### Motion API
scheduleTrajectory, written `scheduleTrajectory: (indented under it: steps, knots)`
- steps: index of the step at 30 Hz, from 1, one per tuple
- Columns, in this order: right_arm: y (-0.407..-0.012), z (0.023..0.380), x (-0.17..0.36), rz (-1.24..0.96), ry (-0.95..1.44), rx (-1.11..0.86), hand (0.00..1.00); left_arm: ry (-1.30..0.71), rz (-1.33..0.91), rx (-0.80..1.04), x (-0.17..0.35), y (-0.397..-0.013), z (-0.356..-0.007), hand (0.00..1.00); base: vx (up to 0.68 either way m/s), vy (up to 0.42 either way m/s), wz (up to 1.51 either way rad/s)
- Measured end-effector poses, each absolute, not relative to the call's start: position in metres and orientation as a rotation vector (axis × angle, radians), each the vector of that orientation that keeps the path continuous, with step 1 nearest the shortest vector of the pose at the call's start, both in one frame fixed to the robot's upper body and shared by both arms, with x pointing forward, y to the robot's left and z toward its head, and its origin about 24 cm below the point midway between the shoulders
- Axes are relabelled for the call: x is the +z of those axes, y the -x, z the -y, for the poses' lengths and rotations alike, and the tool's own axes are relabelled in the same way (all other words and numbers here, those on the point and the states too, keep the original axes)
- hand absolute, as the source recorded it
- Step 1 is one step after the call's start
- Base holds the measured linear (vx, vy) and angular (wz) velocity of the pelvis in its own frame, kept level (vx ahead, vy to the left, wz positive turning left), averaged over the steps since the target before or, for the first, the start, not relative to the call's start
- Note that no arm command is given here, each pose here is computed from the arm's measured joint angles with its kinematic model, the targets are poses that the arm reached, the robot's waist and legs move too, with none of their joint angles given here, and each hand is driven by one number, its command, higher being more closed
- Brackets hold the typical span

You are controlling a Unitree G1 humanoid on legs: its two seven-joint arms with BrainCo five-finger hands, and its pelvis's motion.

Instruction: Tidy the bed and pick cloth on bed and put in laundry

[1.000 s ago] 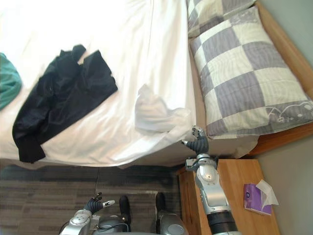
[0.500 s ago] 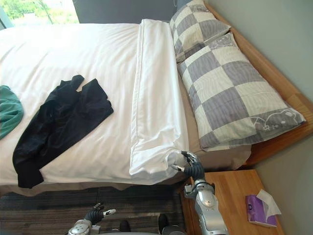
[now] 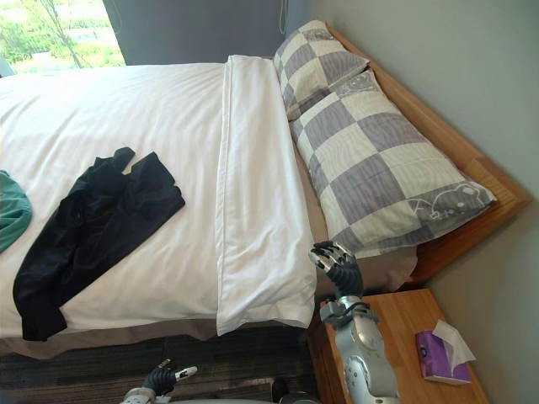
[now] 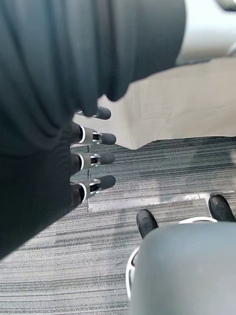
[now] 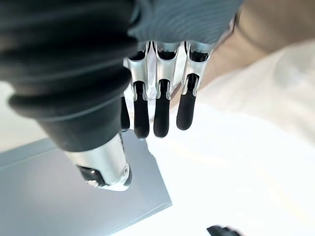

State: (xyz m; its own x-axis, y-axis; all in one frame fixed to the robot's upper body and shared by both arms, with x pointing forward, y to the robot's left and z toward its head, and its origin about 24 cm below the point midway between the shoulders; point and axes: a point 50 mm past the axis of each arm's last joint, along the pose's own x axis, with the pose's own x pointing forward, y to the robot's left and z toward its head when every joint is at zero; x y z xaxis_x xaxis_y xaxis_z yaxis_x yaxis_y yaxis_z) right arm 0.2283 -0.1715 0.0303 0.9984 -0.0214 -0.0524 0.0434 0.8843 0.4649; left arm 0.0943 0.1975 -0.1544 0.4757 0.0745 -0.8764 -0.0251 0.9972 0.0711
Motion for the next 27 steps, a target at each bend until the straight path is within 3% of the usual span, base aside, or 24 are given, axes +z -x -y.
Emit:
scheduleTrajectory:
  steps: [3, 5, 11, 19, 23, 27]
  knots:
    - [-0.247, 0.157, 0.043, -0.014, -0.653, 0.039, 1.00, -0.053, -1.077, 0.049, -0.154, -0.098, -0.196, 0.00, 0.00, -0.018, 0.14]
    - [-0.283, 0.144, 0.066, 0.046, -0.853, 0.089, 1.00, -0.062, -1.065, 0.023, -0.152, -0.110, -0.192, 0.00, -0.03, -0.014, 0.22]
    - [-0.342, 0.152, 0.156, 0.335, -1.005, 0.152, 1.00, -0.036, -0.892, -0.028, -0.131, -0.167, -0.177, 0.00, -0.07, 0.009, 0.26]
    - [-0.359, 0.157, 0.221, 0.522, -0.988, 0.174, 1.00, -0.021, -0.733, -0.070, -0.108, -0.210, -0.160, 0.00, 0.03, 0.018, 0.16]
    - [-0.367, 0.164, 0.212, 0.501, -1.015, 0.094, 1.00, 0.007, -0.708, -0.055, -0.104, -0.219, -0.146, 0.00, 0.01, 0.021, 0.00]
    - [-0.357, 0.159, 0.201, 0.550, -1.071, 0.160, 1.00, 0.063, -0.699, 0.003, -0.103, -0.220, -0.140, 0.00, 0.00, 0.017, -0.14]
